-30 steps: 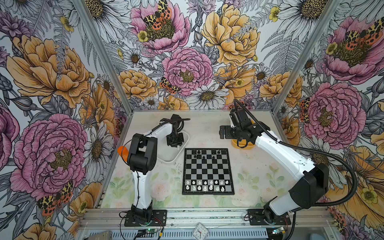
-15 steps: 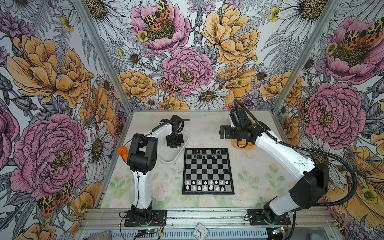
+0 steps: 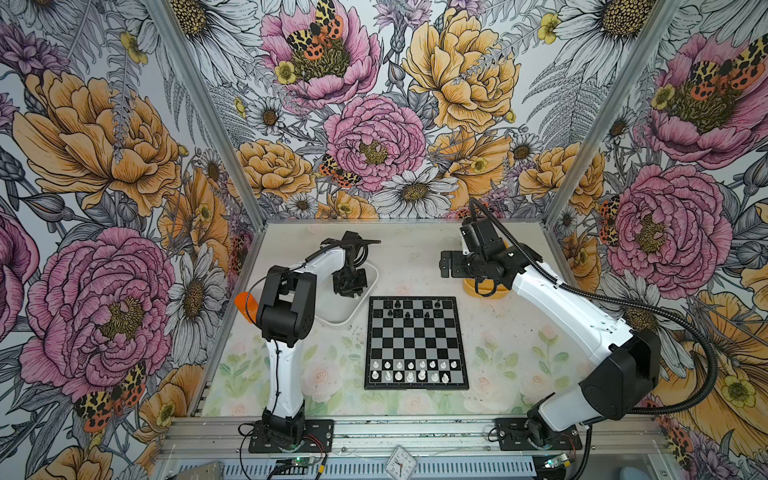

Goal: Set up the chess pieces on the board
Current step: 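Lower the left gripper around the last white piece in the tray, then close the left gripper on the last white piece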

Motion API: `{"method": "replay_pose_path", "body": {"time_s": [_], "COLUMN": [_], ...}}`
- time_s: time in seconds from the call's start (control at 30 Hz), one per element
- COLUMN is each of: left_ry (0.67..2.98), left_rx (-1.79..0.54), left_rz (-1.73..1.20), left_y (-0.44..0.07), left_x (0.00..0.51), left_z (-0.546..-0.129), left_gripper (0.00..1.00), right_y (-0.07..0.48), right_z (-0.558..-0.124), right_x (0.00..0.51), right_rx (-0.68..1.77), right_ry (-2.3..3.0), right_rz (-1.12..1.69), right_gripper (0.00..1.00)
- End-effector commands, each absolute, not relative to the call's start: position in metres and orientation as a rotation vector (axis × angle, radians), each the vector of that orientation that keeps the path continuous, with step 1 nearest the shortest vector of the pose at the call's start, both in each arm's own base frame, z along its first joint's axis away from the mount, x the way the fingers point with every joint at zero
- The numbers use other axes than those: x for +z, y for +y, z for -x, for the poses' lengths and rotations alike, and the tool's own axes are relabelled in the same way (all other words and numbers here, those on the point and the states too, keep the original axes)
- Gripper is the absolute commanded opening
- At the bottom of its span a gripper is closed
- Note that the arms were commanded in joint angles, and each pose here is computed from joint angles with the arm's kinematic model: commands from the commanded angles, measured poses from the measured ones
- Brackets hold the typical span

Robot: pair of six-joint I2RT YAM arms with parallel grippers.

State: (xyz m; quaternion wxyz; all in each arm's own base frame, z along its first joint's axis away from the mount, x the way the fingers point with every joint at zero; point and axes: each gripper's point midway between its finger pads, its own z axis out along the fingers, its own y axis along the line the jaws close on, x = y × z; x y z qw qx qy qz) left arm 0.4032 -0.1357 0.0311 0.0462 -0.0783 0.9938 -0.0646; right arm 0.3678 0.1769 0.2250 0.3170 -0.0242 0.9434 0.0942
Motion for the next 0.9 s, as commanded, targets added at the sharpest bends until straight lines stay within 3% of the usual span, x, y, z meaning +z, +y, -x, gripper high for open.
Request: {"method": "replay_pose_path", "body": {"time_s": [0.0, 0.87], "left_ry": [2.998, 3.019], "left_rx": [-0.195, -0.194], "left_rz": [0.232, 0.196], "left_y": [-0.131, -0.134], "left_x": [0.038, 0.040], "left_z": [-0.416, -0.410], "left_gripper": [0.24, 0.25], "right_y": [0.170, 0.170], "right_z": [-0.370, -0.373], "right_x": [0.241, 0.237], "right_rx": [0.245, 0.246], "right_ry": [2.429, 2.441], "right_rz": [0.029, 0.032], "right_gripper": [1.00, 1.00]}}
